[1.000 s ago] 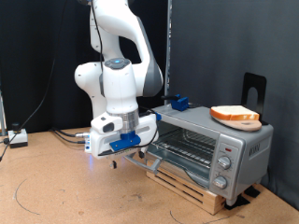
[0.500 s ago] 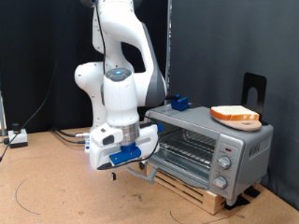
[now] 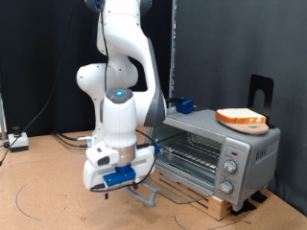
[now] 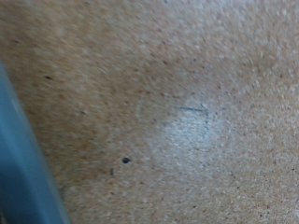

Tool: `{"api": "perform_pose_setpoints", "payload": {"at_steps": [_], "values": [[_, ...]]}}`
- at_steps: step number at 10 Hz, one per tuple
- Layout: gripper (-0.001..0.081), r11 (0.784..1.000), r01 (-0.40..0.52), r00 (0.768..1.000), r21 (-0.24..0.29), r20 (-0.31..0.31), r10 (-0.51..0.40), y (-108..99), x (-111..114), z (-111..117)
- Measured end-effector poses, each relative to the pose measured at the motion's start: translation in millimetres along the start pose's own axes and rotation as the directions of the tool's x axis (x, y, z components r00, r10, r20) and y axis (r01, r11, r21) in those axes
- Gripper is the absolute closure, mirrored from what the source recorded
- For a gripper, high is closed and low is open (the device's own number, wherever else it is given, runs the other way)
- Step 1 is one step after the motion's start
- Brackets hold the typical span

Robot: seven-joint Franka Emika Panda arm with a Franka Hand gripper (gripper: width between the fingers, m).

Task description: Make a piece of toast with the oven

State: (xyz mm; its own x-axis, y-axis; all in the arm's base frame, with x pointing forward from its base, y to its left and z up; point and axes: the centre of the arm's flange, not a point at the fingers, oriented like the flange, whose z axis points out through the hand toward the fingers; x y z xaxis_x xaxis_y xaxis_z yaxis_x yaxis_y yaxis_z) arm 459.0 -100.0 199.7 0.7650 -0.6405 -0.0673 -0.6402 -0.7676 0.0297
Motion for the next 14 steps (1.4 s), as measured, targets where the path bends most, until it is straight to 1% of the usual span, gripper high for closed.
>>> {"api": "perform_pose_setpoints", "payload": {"at_steps": [2,4,5,6,7,8,9,10,11,12,13,14], "values": [[0.0002,1.0,-0.01,1.0,-0.025,-0.004,0.01,5.0,2.1,19.4],[0.0002,0.999,-0.017,1.0,-0.029,-0.019,0.017,8.0,4.7,28.4],[0.0002,1.0,-0.021,0.999,-0.021,-0.029,0.021,10.4,7.5,26.9],[0.0002,1.0,-0.015,0.998,-0.001,-0.059,0.015,13.6,12.8,21.1],[0.0002,1.0,0.0,0.998,0.013,-0.068,0.001,18.5,16.5,13.3],[0.0002,1.0,0.018,0.998,0.024,-0.056,-0.017,23.3,17.4,3.4],[0.0002,0.999,0.04,0.999,0.032,-0.019,-0.039,28.3,15.4,-5.7],[0.0002,0.997,0.068,0.997,0.042,0.031,-0.069,33.1,11.8,-15.5],[0.0002,0.995,0.085,0.994,0.057,0.058,-0.089,37.0,8.9,-26.9],[0.0002,0.995,0.083,0.995,0.057,0.053,-0.086,36.6,9.2,-26.7],[0.0002,0.992,0.086,0.993,0.096,0.067,-0.093,33.9,7.5,-26.8],[0.0002,0.98,0.1,0.988,0.17,0.104,-0.118,29.4,4.3,-32.7]]}}
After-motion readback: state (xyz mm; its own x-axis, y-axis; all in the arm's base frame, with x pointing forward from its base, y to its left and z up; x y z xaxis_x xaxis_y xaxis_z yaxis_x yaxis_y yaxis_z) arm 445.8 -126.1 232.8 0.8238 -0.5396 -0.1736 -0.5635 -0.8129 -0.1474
